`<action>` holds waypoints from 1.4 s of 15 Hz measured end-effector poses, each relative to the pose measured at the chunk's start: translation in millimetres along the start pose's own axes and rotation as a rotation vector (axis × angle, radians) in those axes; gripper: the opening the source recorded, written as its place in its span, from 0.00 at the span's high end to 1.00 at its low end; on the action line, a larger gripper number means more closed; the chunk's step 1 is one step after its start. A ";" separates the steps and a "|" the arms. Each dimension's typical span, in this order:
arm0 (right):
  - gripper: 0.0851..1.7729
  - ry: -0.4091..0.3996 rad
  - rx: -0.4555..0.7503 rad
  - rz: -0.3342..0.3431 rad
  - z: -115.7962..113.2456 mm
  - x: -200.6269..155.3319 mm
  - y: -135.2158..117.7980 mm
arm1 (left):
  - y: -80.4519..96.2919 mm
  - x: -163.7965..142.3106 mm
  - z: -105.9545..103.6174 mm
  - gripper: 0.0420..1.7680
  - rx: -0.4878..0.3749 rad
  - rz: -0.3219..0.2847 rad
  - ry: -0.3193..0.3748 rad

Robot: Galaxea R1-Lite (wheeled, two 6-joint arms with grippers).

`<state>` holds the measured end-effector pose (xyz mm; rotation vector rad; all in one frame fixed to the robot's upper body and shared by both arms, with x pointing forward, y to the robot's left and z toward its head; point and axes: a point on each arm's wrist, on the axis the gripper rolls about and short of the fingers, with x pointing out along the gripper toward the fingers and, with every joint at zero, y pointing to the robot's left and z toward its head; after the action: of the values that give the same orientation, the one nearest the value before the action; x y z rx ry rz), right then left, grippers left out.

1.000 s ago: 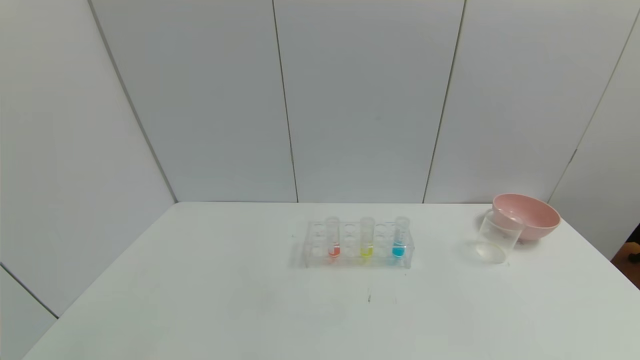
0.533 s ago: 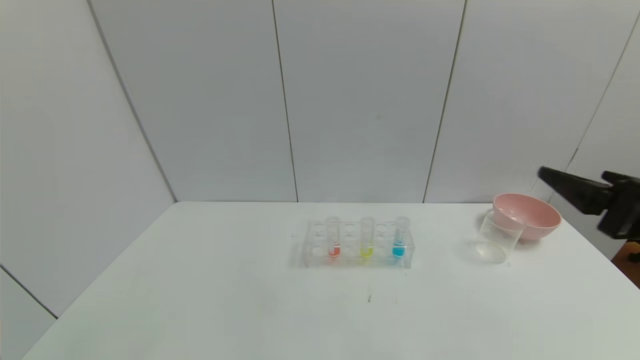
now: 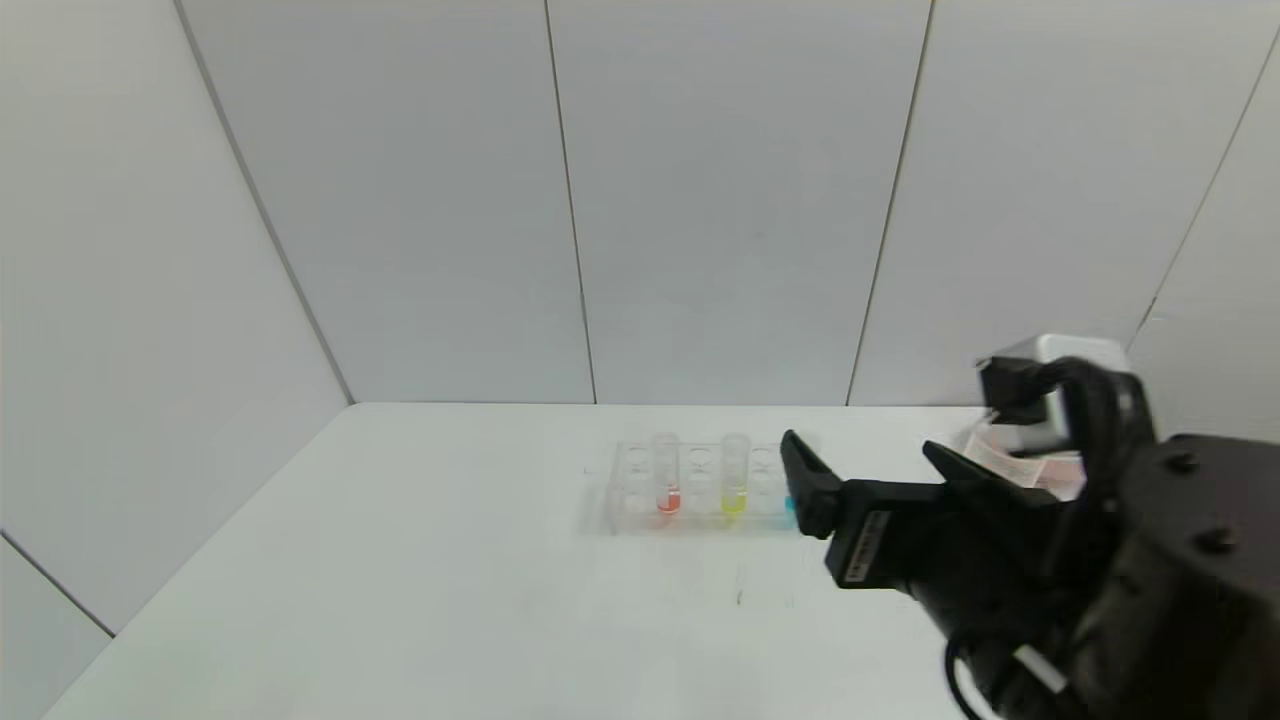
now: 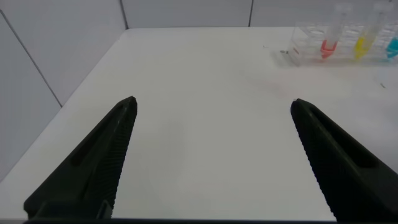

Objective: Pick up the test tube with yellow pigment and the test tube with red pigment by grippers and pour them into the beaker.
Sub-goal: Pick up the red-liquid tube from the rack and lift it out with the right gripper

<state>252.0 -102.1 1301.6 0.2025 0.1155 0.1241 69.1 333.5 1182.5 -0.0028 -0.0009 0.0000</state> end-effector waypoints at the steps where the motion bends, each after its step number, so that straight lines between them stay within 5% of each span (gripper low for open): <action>1: 0.04 0.007 -0.002 -0.002 -12.1 5.4 13.0 | 0.0 0.0 0.0 0.00 0.000 0.000 0.000; 8: 0.04 0.021 -0.015 -0.052 -74.8 72.2 67.7 | 0.0 0.0 0.0 0.00 0.000 0.000 0.000; 21: 0.04 0.059 -0.034 -0.042 -133.4 170.7 75.8 | 0.0 0.0 0.0 0.00 0.000 0.000 0.000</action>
<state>395.0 20.2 1170.2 0.1620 0.1765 0.0902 69.1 333.5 1182.5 -0.0028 -0.0009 0.0000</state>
